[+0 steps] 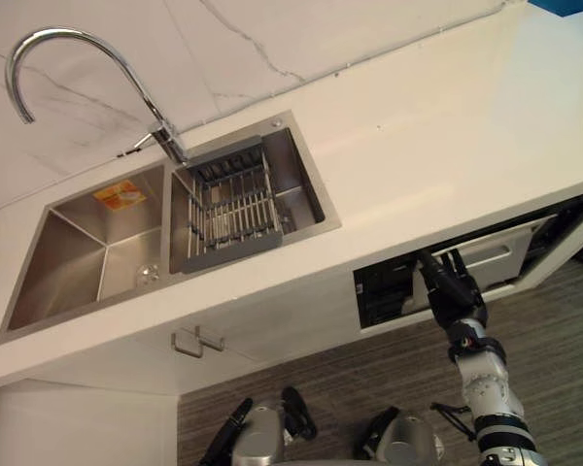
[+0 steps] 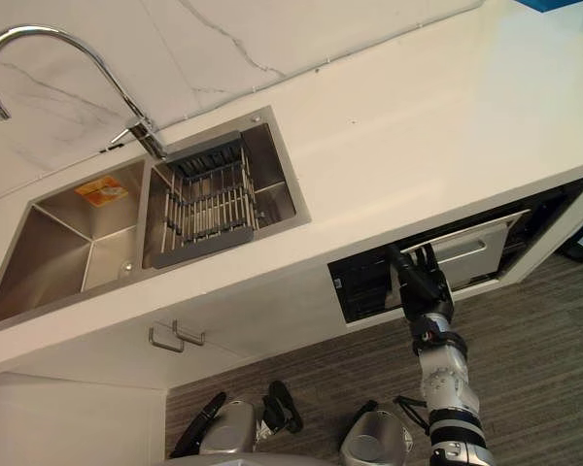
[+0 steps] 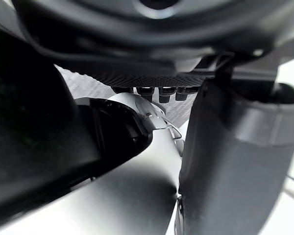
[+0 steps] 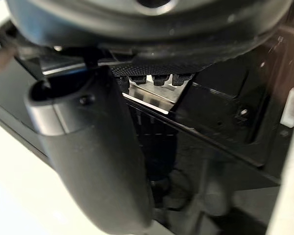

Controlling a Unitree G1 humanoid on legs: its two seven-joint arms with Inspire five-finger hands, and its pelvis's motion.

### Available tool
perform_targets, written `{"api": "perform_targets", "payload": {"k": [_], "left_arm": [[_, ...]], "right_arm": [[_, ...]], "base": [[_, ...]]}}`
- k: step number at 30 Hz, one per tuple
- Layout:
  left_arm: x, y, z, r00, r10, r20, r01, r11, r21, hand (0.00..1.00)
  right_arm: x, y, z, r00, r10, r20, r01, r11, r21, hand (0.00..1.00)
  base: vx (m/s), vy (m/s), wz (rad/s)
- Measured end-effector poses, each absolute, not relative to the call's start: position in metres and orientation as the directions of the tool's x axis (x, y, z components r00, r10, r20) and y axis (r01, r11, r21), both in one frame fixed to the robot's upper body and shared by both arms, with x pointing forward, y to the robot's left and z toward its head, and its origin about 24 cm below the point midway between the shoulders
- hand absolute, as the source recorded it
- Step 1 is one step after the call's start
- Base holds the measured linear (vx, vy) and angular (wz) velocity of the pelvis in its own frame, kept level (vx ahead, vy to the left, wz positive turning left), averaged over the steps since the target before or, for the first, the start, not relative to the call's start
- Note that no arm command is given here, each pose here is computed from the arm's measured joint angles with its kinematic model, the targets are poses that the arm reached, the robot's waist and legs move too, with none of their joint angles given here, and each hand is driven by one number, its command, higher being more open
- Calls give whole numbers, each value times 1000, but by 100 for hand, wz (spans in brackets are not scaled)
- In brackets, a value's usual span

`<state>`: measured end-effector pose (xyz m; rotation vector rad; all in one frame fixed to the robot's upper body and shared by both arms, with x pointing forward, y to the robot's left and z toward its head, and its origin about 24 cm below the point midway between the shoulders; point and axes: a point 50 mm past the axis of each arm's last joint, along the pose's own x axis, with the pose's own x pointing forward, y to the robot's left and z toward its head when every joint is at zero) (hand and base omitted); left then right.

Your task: Walk over to the sink, pick up the cup, carry it to the dishwasher, place the cup inside the dishwasher, then close the dishwasher door

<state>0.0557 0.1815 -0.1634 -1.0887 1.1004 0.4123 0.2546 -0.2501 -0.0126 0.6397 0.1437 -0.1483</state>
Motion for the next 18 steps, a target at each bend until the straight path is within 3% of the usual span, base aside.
{"api": "perform_targets", "payload": {"k": [5,8,10,12,14,18], "left_arm": [[54,186,-163,460,-237,-856,-752,410,-517,100],[53,188,-163,468,-232,-853,-755,397,-522,100],[54,188,-163,475,-229,-850,-757,387,-527,100],[54,190,-162,477,-225,-850,-754,392,-527,100],[55,196,-162,472,-216,-855,-744,424,-517,100],[59,209,-160,471,-151,-869,-707,524,-475,100]], "right_arm": [[240,-231,-33,961,36,-276,63,937,345,100],[203,-222,-75,887,10,-461,111,966,233,100],[164,-223,-109,772,-86,-629,224,964,143,100],[144,-230,-120,704,-187,-685,316,947,66,100],[136,-241,-124,647,-282,-708,406,914,7,100],[96,-256,-143,422,-406,-811,564,817,-116,100]], "base": [[33,-12,-6],[105,41,5],[131,83,5],[188,130,5],[175,112,20],[197,81,38]]}}
